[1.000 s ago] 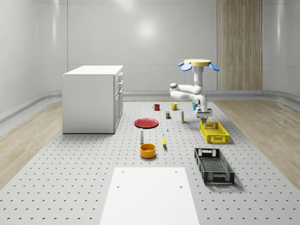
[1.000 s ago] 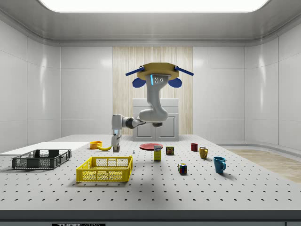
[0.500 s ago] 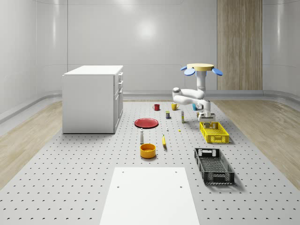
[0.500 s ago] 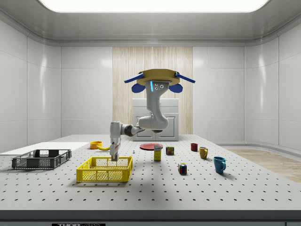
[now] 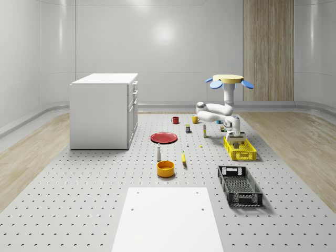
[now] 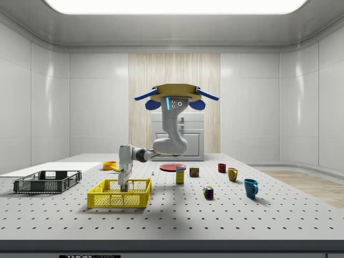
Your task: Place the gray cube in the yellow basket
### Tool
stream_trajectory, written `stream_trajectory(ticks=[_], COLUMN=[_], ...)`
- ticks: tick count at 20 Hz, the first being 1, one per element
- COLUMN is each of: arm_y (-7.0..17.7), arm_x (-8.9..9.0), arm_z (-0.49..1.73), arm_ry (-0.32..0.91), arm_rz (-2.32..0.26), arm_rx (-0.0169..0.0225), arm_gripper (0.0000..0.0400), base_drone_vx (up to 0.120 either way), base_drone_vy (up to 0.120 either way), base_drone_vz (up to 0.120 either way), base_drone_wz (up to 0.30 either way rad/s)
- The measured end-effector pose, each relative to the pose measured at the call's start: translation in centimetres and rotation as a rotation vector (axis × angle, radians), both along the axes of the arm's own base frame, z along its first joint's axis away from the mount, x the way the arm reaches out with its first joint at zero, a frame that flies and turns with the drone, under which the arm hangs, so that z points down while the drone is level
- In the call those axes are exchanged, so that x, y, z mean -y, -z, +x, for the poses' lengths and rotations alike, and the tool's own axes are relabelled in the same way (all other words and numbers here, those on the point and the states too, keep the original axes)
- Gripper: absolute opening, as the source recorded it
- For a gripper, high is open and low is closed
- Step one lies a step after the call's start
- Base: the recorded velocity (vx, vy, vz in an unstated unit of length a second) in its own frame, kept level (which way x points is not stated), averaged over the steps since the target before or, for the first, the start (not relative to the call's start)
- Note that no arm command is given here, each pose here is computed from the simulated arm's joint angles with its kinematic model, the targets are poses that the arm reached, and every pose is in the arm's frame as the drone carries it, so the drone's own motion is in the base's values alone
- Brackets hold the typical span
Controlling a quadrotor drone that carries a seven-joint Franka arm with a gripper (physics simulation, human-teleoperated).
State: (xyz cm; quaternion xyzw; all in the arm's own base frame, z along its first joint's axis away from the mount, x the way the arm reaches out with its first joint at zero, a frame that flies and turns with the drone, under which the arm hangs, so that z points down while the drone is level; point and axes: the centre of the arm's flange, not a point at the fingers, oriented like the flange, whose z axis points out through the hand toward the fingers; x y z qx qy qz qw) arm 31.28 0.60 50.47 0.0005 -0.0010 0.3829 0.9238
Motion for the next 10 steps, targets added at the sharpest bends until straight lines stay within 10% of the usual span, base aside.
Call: stream_trajectory(ticks=[5, 10], arm_y=[0.0, 0.0], arm_x=[0.0, 0.0], arm_z=[0.0, 0.0], arm_ry=[0.0, 0.0], arm_rz=[0.0, 0.0], arm_rx=[0.0, 0.0], arm_gripper=[0.025, 0.0301], base_drone_vx=[0.0, 0.0], base_drone_vy=[0.112, 0.0], base_drone_vz=[0.0, 0.0], base_drone_wz=[0.0, 0.0])
